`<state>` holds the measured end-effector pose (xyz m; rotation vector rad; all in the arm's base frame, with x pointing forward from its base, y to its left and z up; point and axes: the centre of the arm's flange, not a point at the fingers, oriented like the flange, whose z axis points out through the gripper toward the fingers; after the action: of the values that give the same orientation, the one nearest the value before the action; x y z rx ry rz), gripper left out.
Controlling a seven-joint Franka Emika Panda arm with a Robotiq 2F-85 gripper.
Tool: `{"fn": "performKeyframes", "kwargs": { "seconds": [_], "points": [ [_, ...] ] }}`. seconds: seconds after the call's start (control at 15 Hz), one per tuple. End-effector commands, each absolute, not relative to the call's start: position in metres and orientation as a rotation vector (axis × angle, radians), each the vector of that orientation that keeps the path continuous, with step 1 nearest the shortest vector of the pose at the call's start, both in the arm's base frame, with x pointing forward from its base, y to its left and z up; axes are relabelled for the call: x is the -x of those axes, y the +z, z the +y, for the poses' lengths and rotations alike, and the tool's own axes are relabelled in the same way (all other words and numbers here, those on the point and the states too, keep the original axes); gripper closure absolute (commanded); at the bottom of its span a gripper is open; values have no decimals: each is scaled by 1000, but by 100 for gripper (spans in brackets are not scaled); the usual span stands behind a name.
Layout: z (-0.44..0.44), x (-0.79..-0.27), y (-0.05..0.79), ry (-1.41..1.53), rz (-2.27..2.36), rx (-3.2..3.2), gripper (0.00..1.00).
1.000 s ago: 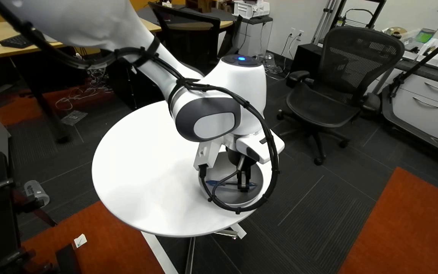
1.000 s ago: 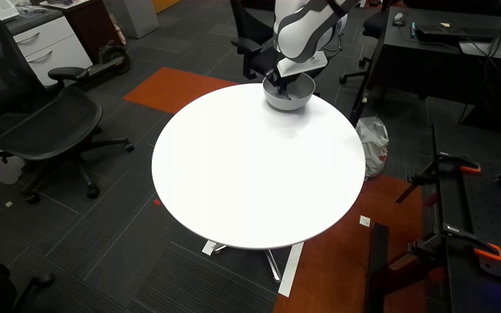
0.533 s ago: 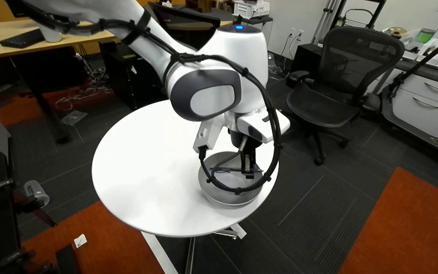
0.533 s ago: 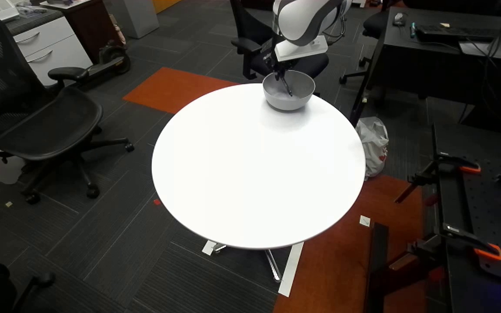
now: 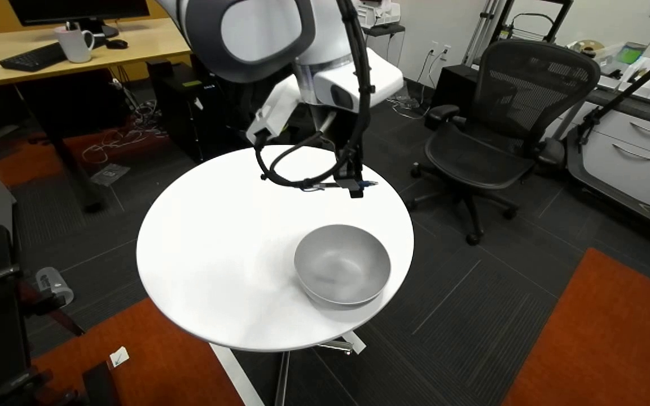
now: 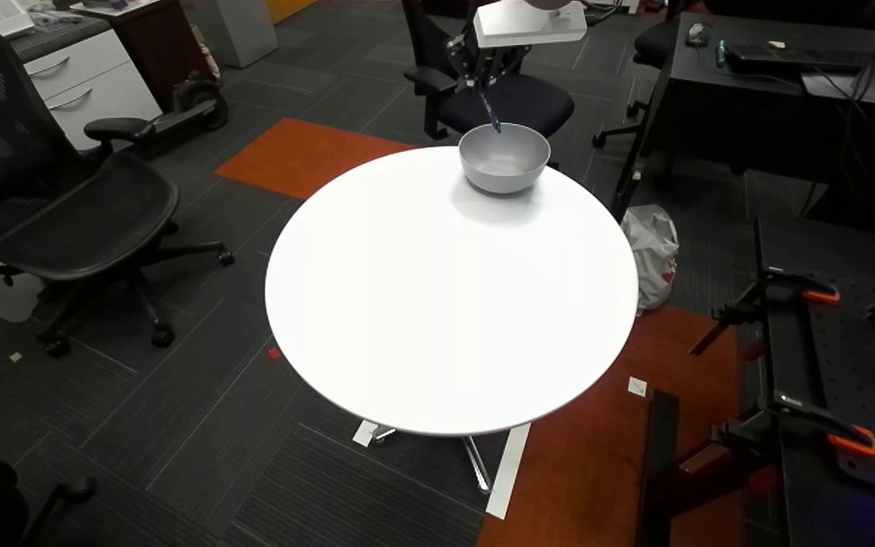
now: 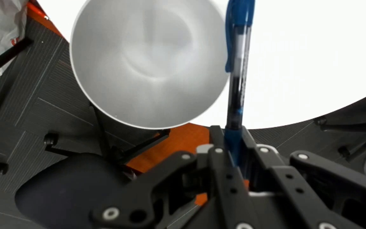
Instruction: Take the marker from the white bowl and put it on the table
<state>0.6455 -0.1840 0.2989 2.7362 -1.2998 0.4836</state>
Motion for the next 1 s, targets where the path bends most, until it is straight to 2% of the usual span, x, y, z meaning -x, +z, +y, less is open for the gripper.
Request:
{"fn": "performKeyframes", "kwargs": {
  "seconds": [0.0,0.47,0.93],
  "points": [
    [-133,-623,313,467,-1333,-2770,97],
    [-24,-604,279,334,-1306,-2866,97],
    [43,-585,231,144,-1225,-2982,97]
  ]
}}
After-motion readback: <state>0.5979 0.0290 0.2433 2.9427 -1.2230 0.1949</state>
